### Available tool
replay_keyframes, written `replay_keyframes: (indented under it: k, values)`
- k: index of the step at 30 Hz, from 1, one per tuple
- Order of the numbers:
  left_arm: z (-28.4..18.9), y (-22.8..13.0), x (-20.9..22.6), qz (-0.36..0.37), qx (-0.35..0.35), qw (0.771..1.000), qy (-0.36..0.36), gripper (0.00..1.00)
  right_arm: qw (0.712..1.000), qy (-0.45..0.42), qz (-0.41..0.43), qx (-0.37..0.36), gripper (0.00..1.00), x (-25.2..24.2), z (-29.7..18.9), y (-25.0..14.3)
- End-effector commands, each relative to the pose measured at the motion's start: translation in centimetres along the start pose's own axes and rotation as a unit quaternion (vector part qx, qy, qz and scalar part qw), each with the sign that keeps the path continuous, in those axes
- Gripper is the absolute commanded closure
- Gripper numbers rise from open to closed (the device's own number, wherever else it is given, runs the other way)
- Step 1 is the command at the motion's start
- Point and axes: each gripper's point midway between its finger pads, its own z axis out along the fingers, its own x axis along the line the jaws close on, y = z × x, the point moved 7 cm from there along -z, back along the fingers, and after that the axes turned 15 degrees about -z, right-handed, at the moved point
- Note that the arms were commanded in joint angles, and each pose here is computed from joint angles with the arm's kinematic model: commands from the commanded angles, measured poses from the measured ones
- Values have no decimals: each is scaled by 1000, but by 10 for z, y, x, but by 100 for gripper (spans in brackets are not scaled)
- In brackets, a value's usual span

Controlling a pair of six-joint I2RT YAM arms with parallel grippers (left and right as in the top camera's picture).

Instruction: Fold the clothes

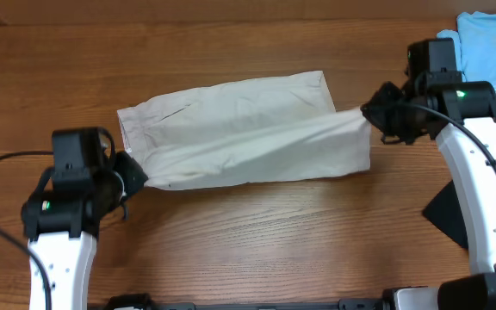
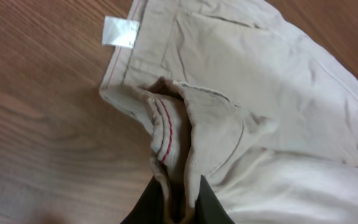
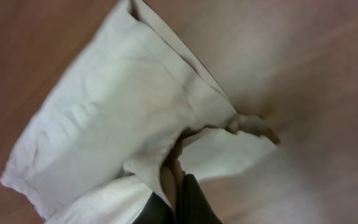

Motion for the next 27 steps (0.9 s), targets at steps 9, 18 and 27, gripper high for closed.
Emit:
replay_keyframes:
  k: [9,18,27]
  values:
    - [62,38,-9,-21,-52,996,76,96,999,23,-28,-40,96,31,51,33]
    - [86,57,-15,-24,-100,991,86,96,996,39,-53,-53,96,53,125,47]
    - [129,68,-15,-22,-112,988,106,96,996,41,-53,-55,96,51,179,52]
